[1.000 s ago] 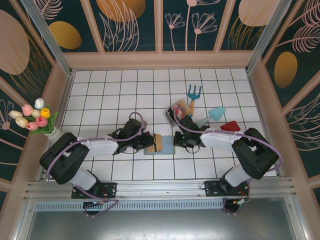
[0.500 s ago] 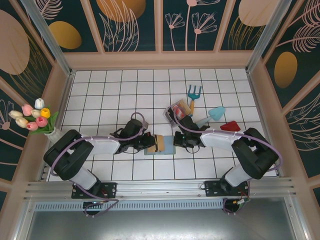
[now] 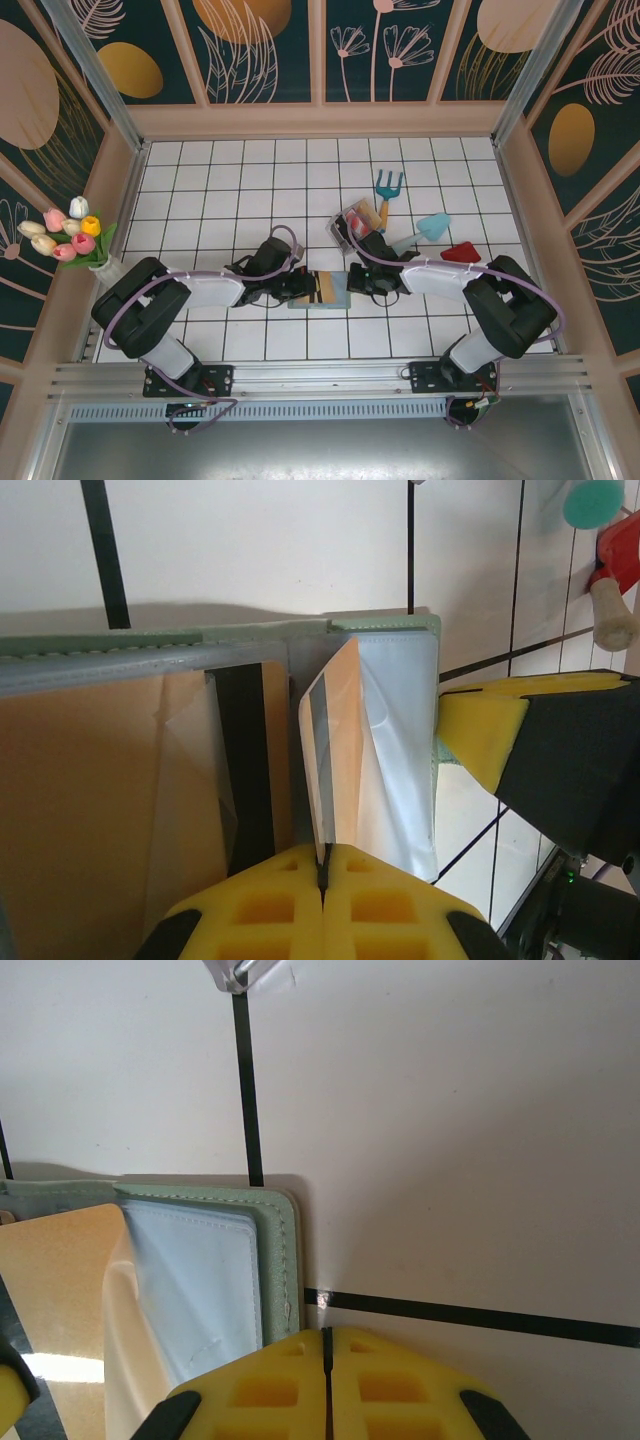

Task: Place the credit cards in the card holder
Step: Insert the credit card into the card slot.

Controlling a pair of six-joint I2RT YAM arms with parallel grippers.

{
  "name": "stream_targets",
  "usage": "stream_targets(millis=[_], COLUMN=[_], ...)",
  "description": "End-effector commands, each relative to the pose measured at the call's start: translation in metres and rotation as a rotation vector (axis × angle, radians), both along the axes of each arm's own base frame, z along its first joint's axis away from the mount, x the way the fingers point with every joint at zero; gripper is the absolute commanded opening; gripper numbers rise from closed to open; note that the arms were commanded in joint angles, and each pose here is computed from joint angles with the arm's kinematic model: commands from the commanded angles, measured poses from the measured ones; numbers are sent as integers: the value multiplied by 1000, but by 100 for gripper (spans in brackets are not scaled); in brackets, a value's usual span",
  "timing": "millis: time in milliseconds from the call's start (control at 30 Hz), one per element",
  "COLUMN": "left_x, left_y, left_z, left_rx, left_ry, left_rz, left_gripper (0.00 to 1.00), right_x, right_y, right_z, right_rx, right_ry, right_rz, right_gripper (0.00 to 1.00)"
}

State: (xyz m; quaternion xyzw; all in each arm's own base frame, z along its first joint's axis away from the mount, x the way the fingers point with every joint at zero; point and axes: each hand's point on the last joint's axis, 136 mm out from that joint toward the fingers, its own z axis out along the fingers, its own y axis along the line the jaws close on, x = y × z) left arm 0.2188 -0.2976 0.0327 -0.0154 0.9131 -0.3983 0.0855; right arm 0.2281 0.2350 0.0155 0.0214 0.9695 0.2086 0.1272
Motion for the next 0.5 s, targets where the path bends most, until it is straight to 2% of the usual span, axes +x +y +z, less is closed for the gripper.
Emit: stream_targets(millis=[0, 200, 400, 467], left_x=[-18, -20, -13, -12], left_y=[15, 32, 31, 26], left_z=[-18, -27, -18, -10], left_rx=[112, 197, 218, 184], left_ry=[53, 78, 57, 45], left_rz=[-25, 24, 24, 14], left_gripper=[0, 0, 0, 0], right_x=[-8, -8, -8, -10], right_y=[1, 0, -1, 0], right_z=[-14, -14, -14, -14], right_rx=[-13, -21, -24, -22], right_ry=[36, 33, 33, 38], right_rz=[19, 17, 22, 27], right_gripper=[5, 5, 5, 4])
